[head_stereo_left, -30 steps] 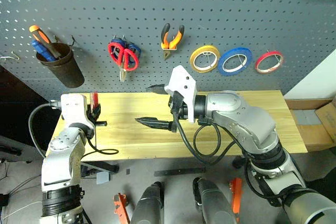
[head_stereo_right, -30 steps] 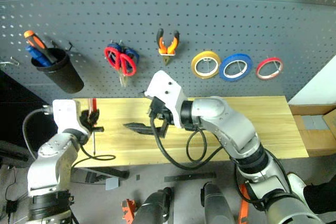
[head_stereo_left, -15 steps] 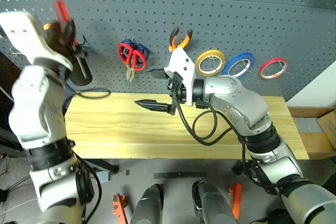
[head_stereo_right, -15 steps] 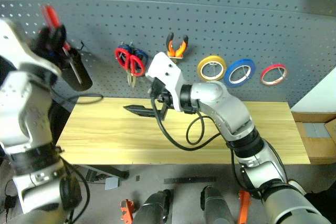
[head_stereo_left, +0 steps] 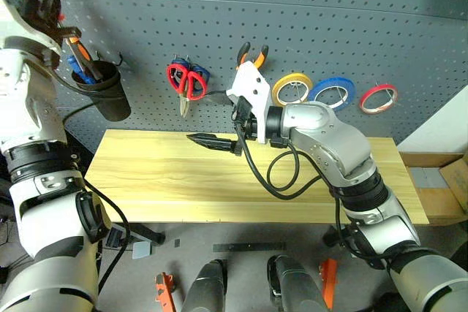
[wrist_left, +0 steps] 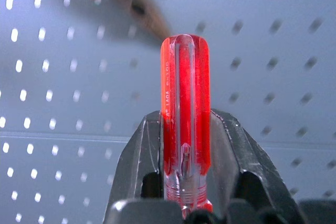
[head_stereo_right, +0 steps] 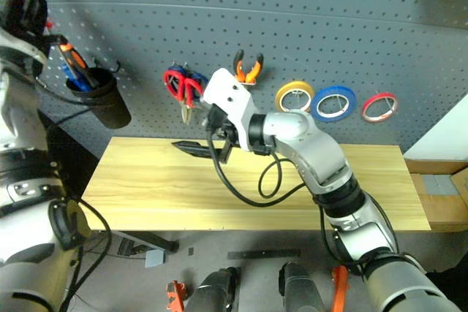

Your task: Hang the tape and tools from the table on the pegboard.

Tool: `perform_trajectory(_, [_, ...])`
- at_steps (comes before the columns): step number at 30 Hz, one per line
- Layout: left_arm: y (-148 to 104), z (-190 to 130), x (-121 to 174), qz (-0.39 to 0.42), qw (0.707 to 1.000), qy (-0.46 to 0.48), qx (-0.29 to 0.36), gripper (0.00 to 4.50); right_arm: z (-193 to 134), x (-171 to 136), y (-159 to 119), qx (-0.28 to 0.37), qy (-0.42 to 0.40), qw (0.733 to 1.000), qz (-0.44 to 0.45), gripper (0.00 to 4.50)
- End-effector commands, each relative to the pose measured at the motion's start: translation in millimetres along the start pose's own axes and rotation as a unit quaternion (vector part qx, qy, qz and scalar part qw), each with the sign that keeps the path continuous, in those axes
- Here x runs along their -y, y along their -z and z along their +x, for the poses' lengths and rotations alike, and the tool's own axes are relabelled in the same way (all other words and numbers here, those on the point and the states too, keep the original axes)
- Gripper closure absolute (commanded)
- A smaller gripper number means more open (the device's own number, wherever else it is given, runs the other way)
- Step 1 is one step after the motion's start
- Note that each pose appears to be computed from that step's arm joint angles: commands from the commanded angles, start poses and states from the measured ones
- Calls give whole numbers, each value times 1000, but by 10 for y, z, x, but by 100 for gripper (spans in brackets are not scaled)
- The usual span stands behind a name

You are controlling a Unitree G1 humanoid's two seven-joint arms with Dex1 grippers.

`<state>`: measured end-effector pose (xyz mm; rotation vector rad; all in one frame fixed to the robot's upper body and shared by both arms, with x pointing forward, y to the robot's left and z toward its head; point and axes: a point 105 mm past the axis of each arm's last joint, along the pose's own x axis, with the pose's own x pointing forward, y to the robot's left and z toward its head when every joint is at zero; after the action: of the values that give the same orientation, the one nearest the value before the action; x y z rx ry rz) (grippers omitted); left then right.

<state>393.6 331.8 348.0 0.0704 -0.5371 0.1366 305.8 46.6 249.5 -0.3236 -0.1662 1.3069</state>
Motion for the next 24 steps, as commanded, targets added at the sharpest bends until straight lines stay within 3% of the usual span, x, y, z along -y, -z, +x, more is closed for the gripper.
perform_trajectory(1, [-159,72,90,33,998,7,53,365,-27,-32,-364,70,-5,997,-29,0])
perform_trajectory(5, [-37,72,173,35,998,8,55,365,-32,-62,-526,104,-8,994,-32,0])
perform_trajectory(11, [55,0,131,39,998,-6,49,365,-39,-37,-557,109,3,993,-33,0])
perform_trajectory(21, [37,-121,210,37,997,-8,66,32,-21,165,-470,84,64,994,-25,0])
perform_trajectory(22, [16,-132,223,38,997,-7,70,5,-23,192,-469,84,72,994,-24,0])
perform_trajectory(24, [-32,-151,240,38,996,-9,78,5,-33,218,-479,86,80,993,-22,0])
